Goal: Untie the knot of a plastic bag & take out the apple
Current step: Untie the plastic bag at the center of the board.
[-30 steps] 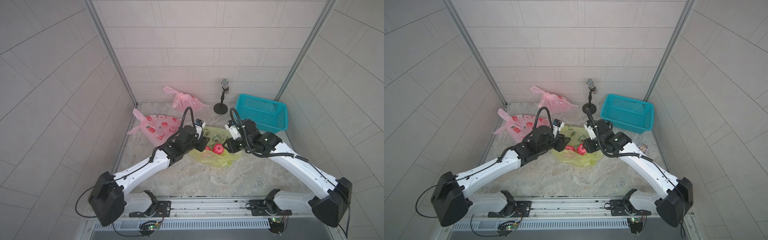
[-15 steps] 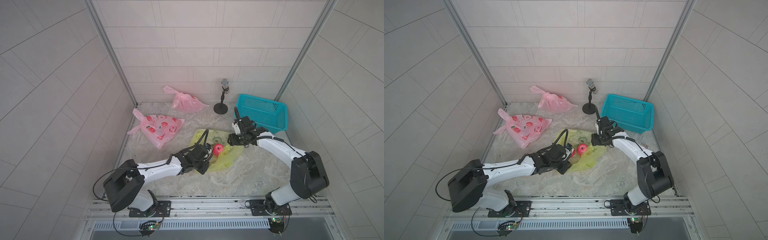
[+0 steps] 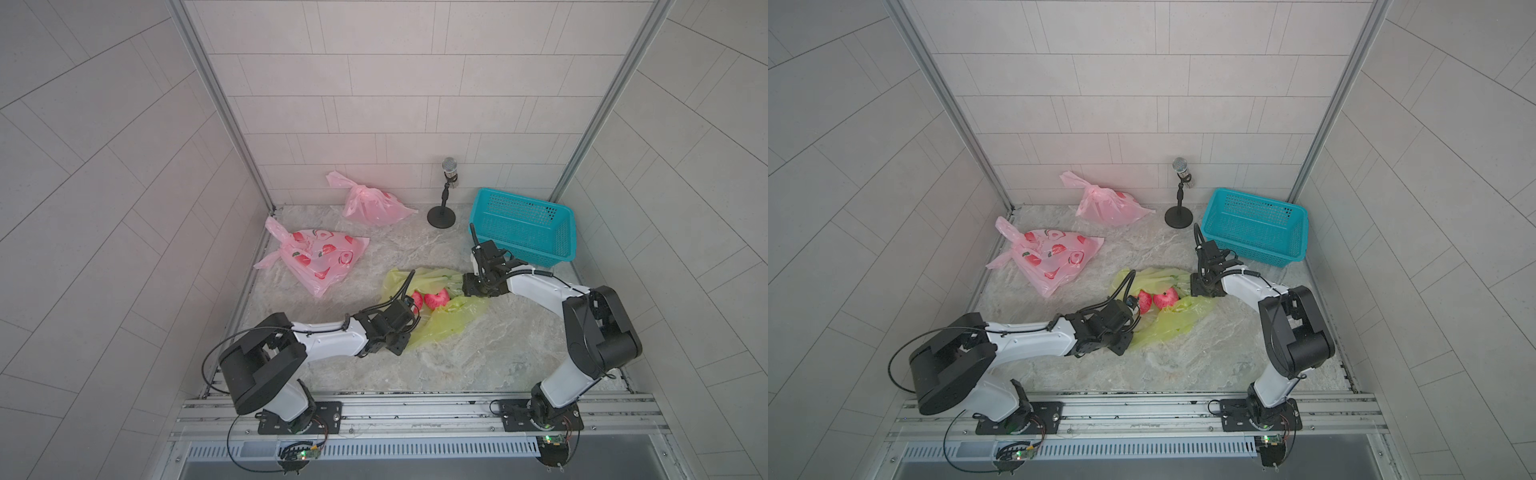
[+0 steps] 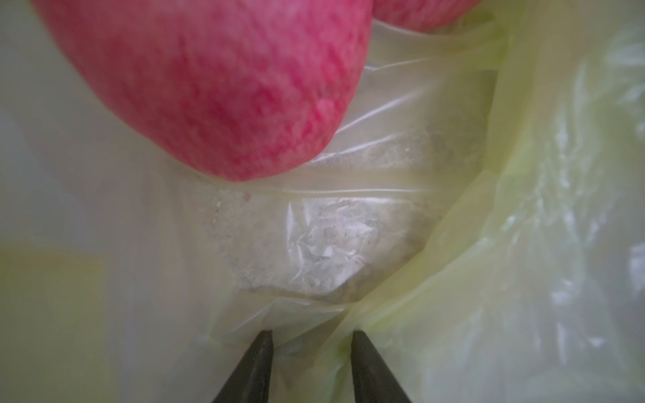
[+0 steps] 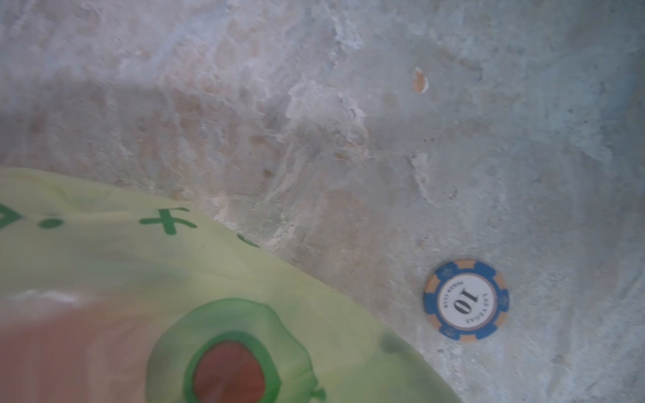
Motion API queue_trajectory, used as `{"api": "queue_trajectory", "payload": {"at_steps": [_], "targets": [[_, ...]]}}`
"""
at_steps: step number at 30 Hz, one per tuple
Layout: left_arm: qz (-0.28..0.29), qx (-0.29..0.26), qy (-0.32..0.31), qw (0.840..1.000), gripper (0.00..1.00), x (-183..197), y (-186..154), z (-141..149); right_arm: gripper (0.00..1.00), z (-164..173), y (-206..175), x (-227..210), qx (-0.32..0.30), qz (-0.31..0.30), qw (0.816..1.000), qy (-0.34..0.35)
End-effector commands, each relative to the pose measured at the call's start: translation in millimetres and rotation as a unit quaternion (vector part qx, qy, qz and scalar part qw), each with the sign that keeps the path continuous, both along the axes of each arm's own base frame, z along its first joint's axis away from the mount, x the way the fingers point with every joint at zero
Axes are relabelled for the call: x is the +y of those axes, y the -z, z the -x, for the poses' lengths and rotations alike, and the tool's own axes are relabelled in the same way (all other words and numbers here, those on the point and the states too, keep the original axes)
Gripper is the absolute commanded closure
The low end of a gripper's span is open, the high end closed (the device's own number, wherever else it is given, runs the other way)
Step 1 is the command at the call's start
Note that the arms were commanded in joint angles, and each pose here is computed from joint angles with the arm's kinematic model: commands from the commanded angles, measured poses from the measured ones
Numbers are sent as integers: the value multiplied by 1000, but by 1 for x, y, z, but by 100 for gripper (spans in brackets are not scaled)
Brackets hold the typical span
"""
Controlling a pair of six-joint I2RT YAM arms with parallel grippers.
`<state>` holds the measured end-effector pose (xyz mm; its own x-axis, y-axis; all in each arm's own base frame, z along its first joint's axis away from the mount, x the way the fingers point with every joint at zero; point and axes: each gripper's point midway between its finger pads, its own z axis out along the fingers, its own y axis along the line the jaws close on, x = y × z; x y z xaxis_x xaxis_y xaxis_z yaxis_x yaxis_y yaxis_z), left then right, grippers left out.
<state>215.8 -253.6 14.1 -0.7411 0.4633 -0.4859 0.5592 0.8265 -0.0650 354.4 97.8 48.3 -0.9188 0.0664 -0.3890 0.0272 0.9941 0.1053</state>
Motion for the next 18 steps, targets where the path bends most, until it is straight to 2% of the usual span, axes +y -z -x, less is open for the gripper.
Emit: {"api": "queue_trajectory", "payload": {"at_steps": [1, 6, 12, 18], "targets": [[-31, 19, -21, 999, 57, 16, 21, 3, 36, 5, 18, -13, 13, 27, 999, 15], [27, -10, -12, 1000, 52, 5, -4, -4, 33, 8, 16, -7, 12, 9, 1000, 4], [95, -37, 10, 995, 45, -11, -43, -4, 30, 12, -35, 14, -35, -20, 999, -30], [124, -60, 18, 990, 43, -18, -72, -7, 28, 21, -82, 27, -73, -10, 996, -58]]}}
